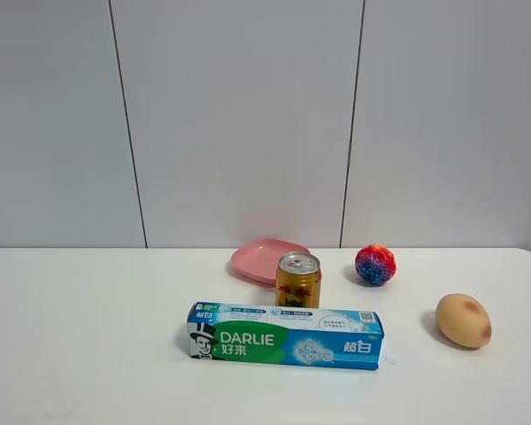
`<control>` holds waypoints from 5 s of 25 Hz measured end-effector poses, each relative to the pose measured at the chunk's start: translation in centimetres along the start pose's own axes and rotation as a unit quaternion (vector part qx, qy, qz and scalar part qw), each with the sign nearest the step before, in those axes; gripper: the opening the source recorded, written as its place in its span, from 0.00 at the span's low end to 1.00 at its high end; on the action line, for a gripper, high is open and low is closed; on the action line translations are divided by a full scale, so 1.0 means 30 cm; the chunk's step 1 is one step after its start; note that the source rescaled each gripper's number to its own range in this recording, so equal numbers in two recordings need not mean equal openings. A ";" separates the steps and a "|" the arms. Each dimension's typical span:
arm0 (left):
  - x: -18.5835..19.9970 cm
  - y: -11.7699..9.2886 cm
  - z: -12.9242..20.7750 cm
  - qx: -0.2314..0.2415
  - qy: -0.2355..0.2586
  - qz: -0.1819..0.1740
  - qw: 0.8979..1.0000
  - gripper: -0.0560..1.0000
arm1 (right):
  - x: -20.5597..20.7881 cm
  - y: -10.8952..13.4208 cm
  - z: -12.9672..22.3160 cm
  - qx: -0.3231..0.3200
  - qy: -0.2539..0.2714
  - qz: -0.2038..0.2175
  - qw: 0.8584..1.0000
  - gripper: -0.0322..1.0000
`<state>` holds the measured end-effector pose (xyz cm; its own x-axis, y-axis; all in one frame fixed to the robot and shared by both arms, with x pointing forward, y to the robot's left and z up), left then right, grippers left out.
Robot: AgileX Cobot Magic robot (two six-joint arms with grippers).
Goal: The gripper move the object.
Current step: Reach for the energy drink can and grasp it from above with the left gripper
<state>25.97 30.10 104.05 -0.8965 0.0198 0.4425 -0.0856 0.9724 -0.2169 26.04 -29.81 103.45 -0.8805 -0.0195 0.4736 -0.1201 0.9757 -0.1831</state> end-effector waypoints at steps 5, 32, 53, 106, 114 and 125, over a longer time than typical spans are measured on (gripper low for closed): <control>0.000 0.000 0.000 0.000 0.000 0.000 1.000 0.37 | 0.000 0.000 0.000 0.000 0.000 0.000 1.000 1.00; 0.000 0.000 0.000 0.000 0.000 0.000 1.000 0.37 | 0.000 0.000 0.000 0.000 0.000 0.000 1.000 1.00; 0.011 -0.020 -0.037 0.009 0.004 0.013 1.000 0.37 | 0.000 0.000 0.000 0.000 0.000 0.000 1.000 1.00; -1.334 -1.165 -0.086 -0.237 0.388 0.158 0.876 1.00 | 0.000 0.000 0.000 0.000 0.000 0.000 1.000 1.00; -1.380 -1.159 -0.032 -0.241 0.390 0.153 0.875 1.00 | 0.000 0.000 0.000 0.000 0.000 0.000 1.000 1.00; -1.421 -1.156 0.013 -0.263 0.383 0.157 0.871 1.00 | 0.000 0.000 0.000 0.000 0.000 0.000 1.000 1.00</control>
<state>66.98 -4.56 92.37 -0.2693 0.2584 0.9278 0.5035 0.8590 -0.0931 26.04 -29.81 103.45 -0.8805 -0.0195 0.4736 -0.1201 0.9757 -0.1831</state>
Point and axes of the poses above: a point on each arm's last joint axis where the gripper is mounted, x pointing back along that axis away from the gripper, y along the wrist's bending axis when the last joint is at zero, z = x × y, the point moved 3 cm from there along -x, pointing out along that axis toward the gripper, and after that the axes turned 12 degrees about x, right-handed, at the moved point
